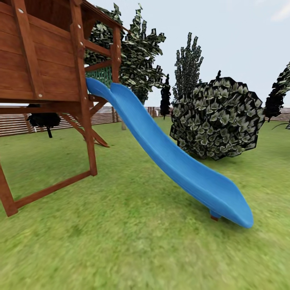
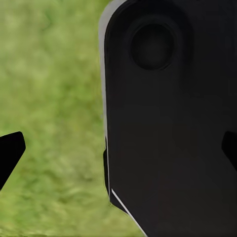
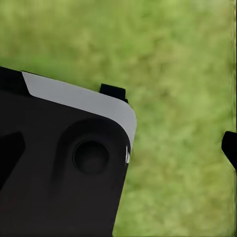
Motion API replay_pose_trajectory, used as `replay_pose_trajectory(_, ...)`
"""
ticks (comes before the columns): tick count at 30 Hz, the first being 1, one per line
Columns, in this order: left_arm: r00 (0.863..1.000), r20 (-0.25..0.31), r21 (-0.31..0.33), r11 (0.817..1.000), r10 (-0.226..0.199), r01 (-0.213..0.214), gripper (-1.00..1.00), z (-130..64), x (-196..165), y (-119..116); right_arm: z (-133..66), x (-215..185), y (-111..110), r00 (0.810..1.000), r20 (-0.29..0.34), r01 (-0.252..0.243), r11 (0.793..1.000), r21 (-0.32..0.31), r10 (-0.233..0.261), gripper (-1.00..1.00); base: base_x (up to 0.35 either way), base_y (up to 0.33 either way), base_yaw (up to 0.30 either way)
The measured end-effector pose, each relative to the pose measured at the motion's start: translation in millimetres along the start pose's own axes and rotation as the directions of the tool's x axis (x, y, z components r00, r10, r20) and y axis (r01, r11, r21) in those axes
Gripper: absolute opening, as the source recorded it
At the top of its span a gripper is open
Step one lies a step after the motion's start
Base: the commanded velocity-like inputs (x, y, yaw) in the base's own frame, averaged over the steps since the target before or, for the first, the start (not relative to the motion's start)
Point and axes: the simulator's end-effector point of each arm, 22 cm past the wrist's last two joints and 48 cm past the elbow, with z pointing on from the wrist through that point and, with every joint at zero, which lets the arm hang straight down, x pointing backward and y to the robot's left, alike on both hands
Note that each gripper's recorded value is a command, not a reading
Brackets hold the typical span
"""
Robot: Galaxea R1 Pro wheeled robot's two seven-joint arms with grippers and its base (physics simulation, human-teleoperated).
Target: Take the three Easter eggs out of the wicker basket on the lawn in the garden, then place them on the lawn next to a single tree (choose any tree) so that all three eggs are next to the same tree and none are left in the basket.
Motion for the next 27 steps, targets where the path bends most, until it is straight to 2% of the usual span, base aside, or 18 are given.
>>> replay_pose_trajectory(9,1.000,0.004,0.002,1.000,-0.002,0.002,1.00,0.1,-1.7,-0.5,0.2,0.0,-0.2,1.000,-0.001,0.001,1.000,0.000,-0.001,1.00,0.055,-0.104,0.000)
replay_pose_trajectory(27,1.000,0.002,-0.001,1.000,-0.005,0.005,1.00,0.1,-0.8,-0.2,0.1,0.2,0.3,1.000,-0.001,0.001,1.000,-0.002,-0.001,1.00,0.028,-0.314,0.000)
